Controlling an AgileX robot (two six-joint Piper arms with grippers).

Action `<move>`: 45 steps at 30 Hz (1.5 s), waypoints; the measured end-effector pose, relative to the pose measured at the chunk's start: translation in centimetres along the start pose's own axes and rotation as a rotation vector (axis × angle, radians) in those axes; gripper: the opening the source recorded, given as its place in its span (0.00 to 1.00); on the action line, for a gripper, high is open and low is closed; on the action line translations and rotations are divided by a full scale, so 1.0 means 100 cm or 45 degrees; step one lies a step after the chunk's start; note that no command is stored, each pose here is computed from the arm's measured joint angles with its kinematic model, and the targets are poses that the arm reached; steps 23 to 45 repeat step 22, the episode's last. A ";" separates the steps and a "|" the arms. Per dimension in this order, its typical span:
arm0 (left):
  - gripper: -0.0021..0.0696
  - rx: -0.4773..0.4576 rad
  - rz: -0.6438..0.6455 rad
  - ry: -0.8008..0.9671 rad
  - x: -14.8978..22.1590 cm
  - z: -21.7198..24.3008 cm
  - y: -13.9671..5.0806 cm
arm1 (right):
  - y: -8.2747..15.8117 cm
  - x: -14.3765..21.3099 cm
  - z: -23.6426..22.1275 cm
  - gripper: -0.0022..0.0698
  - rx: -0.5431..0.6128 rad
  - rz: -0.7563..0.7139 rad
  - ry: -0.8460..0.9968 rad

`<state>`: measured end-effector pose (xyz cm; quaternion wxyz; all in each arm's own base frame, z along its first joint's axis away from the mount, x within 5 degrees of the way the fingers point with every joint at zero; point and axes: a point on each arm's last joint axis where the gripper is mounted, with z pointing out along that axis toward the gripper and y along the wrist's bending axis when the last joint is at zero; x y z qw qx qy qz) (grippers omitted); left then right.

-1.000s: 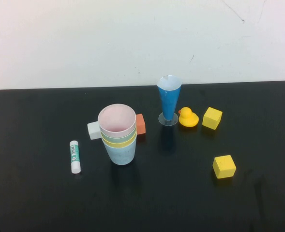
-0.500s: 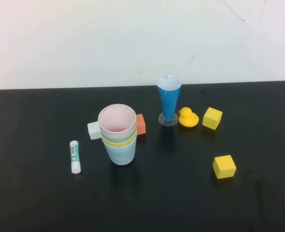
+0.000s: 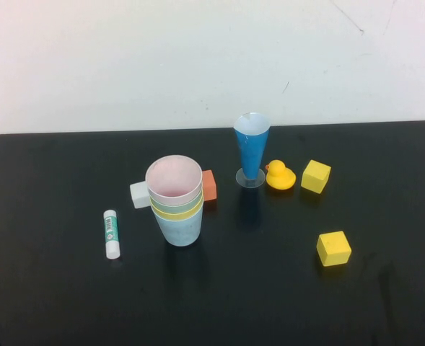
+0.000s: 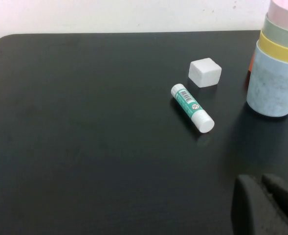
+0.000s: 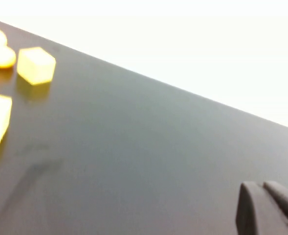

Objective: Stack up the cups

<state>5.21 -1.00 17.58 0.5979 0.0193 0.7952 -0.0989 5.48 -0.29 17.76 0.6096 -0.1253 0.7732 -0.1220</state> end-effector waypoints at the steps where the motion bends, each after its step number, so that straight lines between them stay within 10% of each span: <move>1: 0.03 0.000 0.000 -0.002 0.000 0.000 0.000 | 0.001 0.003 0.000 0.03 -0.007 0.016 0.045; 45: 0.03 0.000 -0.006 -0.002 0.000 0.000 0.000 | 0.002 0.008 -0.001 0.03 -0.025 0.058 0.118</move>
